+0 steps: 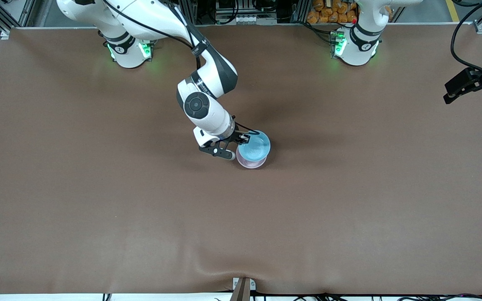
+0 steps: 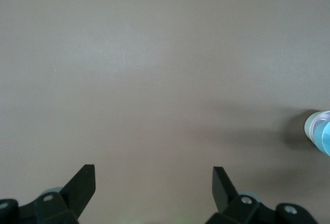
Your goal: Stack pink and blue bowls on white bowl
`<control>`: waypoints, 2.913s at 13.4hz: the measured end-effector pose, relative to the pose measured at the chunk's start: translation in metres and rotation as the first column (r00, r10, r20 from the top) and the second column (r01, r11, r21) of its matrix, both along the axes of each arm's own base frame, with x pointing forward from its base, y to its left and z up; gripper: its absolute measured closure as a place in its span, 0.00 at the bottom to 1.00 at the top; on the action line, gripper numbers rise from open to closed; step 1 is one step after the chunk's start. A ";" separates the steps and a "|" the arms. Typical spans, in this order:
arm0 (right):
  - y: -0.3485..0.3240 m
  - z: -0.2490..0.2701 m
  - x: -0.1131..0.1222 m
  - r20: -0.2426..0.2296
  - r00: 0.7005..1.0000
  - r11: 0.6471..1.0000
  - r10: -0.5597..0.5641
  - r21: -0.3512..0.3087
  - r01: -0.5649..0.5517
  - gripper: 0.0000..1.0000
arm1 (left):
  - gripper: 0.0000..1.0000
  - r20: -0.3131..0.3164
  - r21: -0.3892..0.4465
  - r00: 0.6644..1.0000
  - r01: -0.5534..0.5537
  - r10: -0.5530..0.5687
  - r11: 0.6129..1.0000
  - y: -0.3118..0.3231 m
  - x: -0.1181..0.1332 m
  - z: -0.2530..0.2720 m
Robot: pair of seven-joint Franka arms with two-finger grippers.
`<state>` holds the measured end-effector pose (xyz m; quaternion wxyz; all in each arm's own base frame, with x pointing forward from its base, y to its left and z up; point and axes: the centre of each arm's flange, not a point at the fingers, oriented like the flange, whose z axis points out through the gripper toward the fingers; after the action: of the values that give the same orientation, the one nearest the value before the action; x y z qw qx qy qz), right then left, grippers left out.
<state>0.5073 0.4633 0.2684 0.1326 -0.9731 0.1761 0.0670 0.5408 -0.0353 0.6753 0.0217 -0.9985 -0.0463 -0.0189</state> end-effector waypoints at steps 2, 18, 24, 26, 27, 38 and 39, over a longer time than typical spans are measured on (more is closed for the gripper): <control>-0.001 0.000 0.000 0.000 1.000 1.000 -0.001 -0.001 0.001 0.98 | 0.00 -0.002 0.000 1.000 0.016 -0.016 1.000 -0.009 0.000 -0.002; -0.007 -0.001 0.008 0.021 1.000 1.000 -0.012 -0.006 0.013 0.98 | 0.00 0.013 0.000 0.998 0.069 -0.069 0.998 -0.037 0.000 -0.013; -0.015 0.006 0.017 0.036 0.999 1.000 -0.025 -0.002 0.025 0.50 | 0.00 0.021 0.000 0.997 0.070 -0.070 0.998 -0.037 0.000 -0.011; -0.029 0.022 0.031 0.051 0.999 1.000 -0.006 0.007 0.006 0.29 | 0.00 0.024 0.000 0.997 0.072 -0.072 0.997 -0.038 -0.001 -0.010; -0.045 0.033 0.040 0.049 0.999 1.000 0.019 0.007 -0.019 0.18 | 0.00 0.026 0.000 0.997 0.073 -0.073 0.997 -0.038 -0.002 -0.009; -0.346 0.185 0.114 0.071 0.930 0.926 0.360 -0.152 -0.346 0.00 | 0.00 0.039 0.001 0.993 0.112 -0.112 0.994 -0.059 -0.009 -0.003; -0.364 0.203 0.109 0.070 0.930 0.924 0.361 -0.159 -0.347 0.00 | 0.00 0.039 0.001 0.993 0.114 -0.114 0.994 -0.060 -0.009 -0.003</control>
<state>0.6160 0.0994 0.4715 0.0562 -0.9980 -0.0048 0.0292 0.5319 -0.0957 0.6724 0.0191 -0.9990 0.0103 -0.0395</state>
